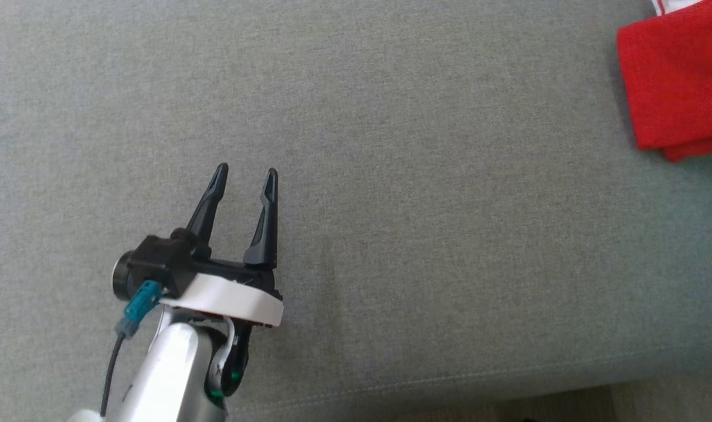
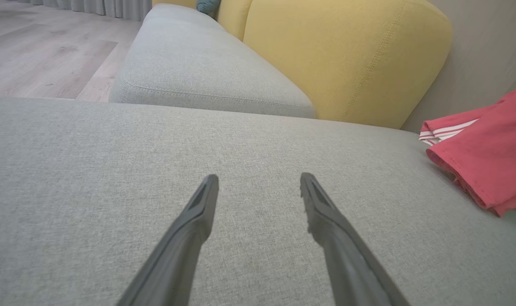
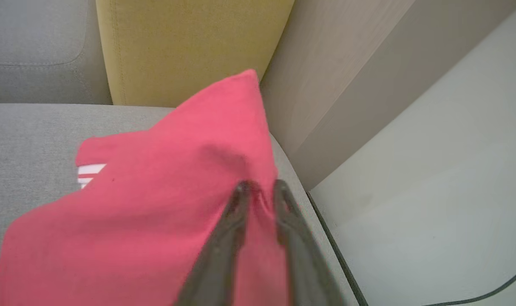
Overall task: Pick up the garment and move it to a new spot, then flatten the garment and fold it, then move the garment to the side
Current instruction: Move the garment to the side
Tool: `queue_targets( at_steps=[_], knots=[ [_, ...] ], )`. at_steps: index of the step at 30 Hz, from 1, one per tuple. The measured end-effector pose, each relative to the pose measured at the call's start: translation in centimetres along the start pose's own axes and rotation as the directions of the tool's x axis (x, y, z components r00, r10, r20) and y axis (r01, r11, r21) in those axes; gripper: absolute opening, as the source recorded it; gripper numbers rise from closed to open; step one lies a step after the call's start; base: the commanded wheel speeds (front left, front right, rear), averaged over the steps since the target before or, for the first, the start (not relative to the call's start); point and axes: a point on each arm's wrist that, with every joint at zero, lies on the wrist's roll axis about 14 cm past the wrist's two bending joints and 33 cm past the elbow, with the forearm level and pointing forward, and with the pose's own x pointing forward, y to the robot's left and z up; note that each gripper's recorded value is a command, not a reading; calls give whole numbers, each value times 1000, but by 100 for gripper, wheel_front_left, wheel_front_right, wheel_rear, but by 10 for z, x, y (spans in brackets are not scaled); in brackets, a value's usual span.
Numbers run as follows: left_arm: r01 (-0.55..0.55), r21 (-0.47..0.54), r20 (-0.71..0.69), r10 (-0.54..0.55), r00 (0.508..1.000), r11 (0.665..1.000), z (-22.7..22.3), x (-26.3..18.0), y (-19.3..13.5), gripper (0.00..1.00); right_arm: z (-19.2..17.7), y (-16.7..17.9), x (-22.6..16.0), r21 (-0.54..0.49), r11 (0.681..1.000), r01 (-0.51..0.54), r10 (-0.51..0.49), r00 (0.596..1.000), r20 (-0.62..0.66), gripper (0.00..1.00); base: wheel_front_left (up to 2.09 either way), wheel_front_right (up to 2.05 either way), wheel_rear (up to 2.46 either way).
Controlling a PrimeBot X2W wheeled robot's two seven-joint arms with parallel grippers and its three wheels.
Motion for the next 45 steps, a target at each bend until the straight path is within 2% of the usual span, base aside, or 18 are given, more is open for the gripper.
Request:
queue_targets(
  at_steps=[13, 20, 26, 29, 30, 35, 45],
  knots=[
    [13, 3, 1, -13, 1000, 1000, 1, 1, -5, 100, 1, 1, -7, 6, 1000, 19, -19, 1000, 25, 100, 0, 0, 0],
    [11, 22, 39, -12, 999, 1000, 18, -3, -7, 100, 24, 20, -28, 48, 997, -52, 43, 985, 170, 100, 0, 0, 0],
    [-28, 38, 95, 24, 995, 999, 42, -17, -3, 100, 42, 49, -62, 82, 983, -164, 130, 939, 318, 100, 0, 0, 0],
    [-69, 31, 102, 65, 993, 997, 47, -31, 4, 100, 48, 68, -84, 116, 964, -238, 177, 904, 389, 100, 0, 0, 0],
    [-69, 31, 102, 65, 993, 997, 47, -31, 4, 100, 48, 68, -84, 116, 964, -238, 177, 904, 389, 100, 0, 0, 0],
    [-159, 23, 134, 155, 979, 987, 59, -55, 20, 100, 51, 107, -123, 157, 918, -364, 243, 829, 504, 100, 0, 0, 0],
    [-287, -5, 160, 284, 945, 958, 67, -98, 45, 100, 20, 174, -180, 180, 801, -571, 378, 716, 586, 100, 0, 0, 0]
  ],
)
